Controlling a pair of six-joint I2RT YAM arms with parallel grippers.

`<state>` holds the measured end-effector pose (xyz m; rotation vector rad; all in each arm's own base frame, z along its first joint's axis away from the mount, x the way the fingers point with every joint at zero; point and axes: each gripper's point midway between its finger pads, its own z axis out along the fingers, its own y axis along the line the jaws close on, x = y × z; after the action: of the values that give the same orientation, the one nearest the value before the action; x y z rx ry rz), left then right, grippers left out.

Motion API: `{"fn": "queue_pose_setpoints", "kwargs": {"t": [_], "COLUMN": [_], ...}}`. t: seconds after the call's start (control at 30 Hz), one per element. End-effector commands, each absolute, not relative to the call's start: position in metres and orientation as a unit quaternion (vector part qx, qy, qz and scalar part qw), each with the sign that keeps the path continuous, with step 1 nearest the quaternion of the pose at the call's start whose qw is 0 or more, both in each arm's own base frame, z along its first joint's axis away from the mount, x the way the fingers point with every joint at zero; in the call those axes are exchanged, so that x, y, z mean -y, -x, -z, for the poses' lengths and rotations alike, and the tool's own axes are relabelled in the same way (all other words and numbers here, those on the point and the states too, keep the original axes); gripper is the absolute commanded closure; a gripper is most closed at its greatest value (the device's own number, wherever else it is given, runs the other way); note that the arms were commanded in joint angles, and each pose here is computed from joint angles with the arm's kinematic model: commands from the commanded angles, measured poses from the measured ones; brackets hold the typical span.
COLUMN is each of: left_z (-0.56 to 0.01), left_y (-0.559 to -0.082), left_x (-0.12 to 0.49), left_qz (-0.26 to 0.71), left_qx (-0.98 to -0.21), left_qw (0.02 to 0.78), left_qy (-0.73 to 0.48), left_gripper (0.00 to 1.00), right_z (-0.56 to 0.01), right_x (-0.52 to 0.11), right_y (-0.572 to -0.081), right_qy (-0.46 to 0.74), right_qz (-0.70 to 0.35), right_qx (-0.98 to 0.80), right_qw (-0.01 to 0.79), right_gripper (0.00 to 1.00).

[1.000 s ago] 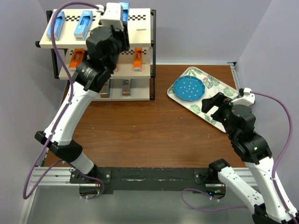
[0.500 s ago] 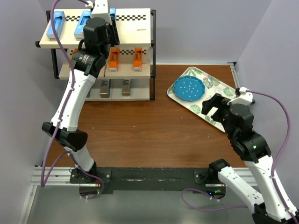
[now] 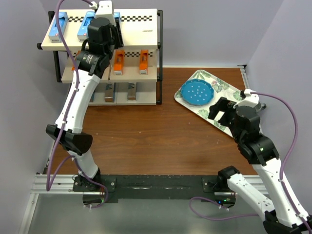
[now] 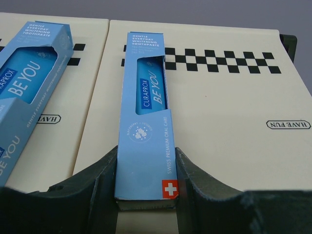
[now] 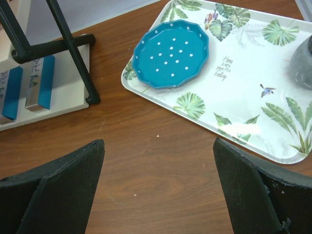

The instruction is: Place and organize the toothpastes onto the shelf

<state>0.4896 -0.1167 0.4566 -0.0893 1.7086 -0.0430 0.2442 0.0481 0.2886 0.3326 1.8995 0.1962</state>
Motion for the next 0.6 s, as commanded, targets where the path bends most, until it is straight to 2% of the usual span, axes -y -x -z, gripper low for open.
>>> {"fn": "queue_pose_setpoints", "kwargs": {"t": [0.0,0.27,0.37,0.5,0.57], "left_z": [-0.479,-0.475,-0.480,-0.491,-0.500], "left_y": [-0.494,-0.502,-0.498,-0.492,-0.486], "left_x": [0.114,0.117,0.116,0.113,0.111], "left_qz": [0.027,0.026,0.028,0.032,0.035], "left_qx": [-0.730,-0.729,-0.726,-0.715,-0.706], "left_qw": [0.681,0.683,0.686,0.697,0.705], "left_qy": [0.044,0.041,0.043,0.046,0.049], "left_gripper": [0.69,0.66,0.58,0.41,0.36], "right_z": [-0.296,-0.295,-0.295,-0.296,-0.297], "right_x": [-0.050,-0.049,-0.047,-0.048,-0.048], "right_y": [-0.249,-0.248,-0.247,-0.248,-0.247], "right_qy": [-0.133,-0.135,-0.137,-0.136,-0.137], "right_qz": [-0.087,-0.085,-0.082,-0.082,-0.084], "right_qx": [-0.800,-0.801,-0.800,-0.799,-0.799], "right_qw": [0.579,0.577,0.579,0.579,0.580], "right_gripper": [0.02,0.02,0.02,0.02,0.02]}}
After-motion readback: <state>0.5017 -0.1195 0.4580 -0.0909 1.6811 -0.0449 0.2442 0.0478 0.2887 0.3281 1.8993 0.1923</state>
